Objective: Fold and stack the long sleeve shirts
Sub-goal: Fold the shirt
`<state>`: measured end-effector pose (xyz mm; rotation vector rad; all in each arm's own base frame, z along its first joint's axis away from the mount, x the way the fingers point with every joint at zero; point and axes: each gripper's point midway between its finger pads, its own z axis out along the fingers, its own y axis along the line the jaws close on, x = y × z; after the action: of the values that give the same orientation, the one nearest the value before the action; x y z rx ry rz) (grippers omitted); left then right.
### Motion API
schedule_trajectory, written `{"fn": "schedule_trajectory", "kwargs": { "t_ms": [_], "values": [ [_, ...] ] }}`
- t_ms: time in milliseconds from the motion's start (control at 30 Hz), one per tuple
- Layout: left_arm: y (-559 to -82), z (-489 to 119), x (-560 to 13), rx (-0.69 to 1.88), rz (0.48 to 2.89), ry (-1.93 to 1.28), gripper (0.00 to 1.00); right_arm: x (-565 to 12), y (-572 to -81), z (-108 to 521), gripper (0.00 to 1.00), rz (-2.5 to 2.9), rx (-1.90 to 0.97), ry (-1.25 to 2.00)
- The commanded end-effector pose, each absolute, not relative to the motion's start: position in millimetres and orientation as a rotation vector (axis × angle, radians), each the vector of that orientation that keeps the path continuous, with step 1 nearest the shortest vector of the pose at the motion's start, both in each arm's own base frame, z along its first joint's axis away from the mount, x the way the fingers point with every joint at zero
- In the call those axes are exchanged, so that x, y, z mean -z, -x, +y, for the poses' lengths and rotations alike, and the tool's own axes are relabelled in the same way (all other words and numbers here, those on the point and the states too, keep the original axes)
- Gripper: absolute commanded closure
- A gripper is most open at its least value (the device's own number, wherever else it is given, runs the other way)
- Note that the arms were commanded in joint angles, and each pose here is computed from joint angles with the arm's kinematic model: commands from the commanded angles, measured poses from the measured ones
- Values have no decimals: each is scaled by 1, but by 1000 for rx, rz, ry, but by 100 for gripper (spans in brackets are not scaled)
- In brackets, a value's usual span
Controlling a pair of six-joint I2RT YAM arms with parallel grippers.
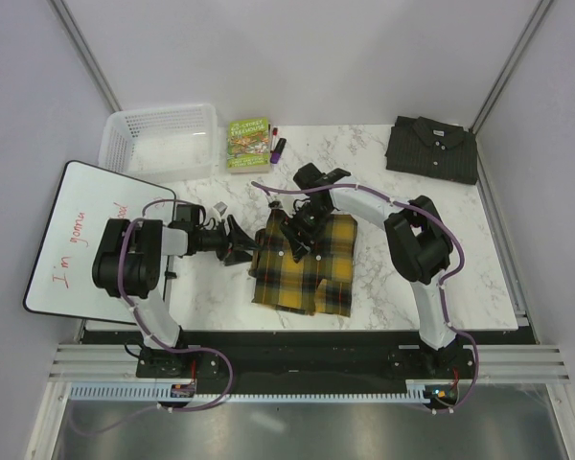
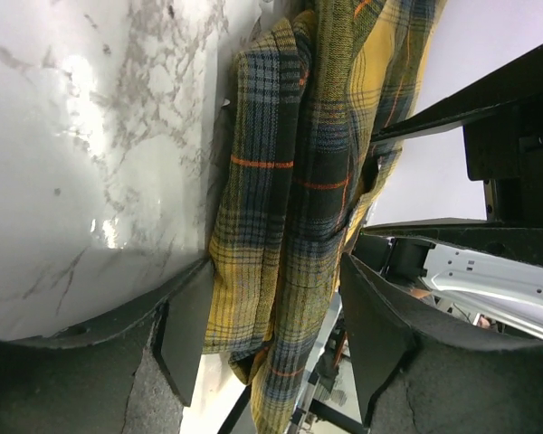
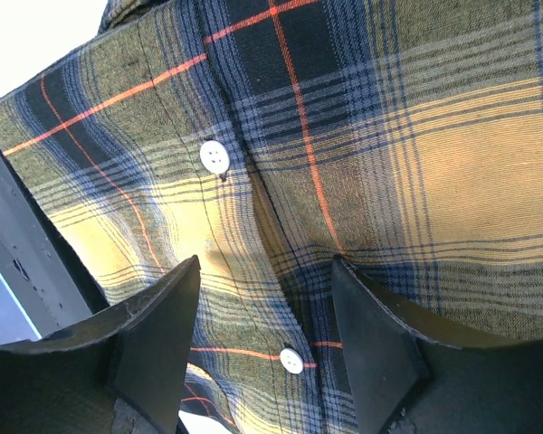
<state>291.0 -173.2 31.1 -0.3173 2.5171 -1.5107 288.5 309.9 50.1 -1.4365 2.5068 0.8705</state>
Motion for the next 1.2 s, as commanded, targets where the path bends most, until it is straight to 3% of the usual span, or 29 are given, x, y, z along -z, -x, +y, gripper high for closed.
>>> {"fn": "schedule_trajectory", "kwargs": {
  "t_ms": [0, 267, 400, 600, 833, 1167],
  "values": [
    [-293, -171, -2, 1371, 2588, 377, 34, -52, -304, 315, 32, 2472, -854, 1424],
    [-288, -164, -16, 1353, 2548, 325, 36, -60, -308, 314, 34, 2438, -832, 1443],
    [-288, -165, -34, 1381, 2487, 294, 36, -93, -319, 331, 35, 2361, -892, 1396],
    [-288, -158, -54, 1414, 2430, 291, 36, -135, -321, 373, 48, 2329, -1153, 1104],
    [-288, -130, -61, 1348, 2397, 368, 33, -113, -314, 408, 64, 2449, -1258, 916],
    [-275, -122, -58, 1321, 2399, 391, 30, -75, -322, 428, 62, 2594, -1365, 701]
  ]
}}
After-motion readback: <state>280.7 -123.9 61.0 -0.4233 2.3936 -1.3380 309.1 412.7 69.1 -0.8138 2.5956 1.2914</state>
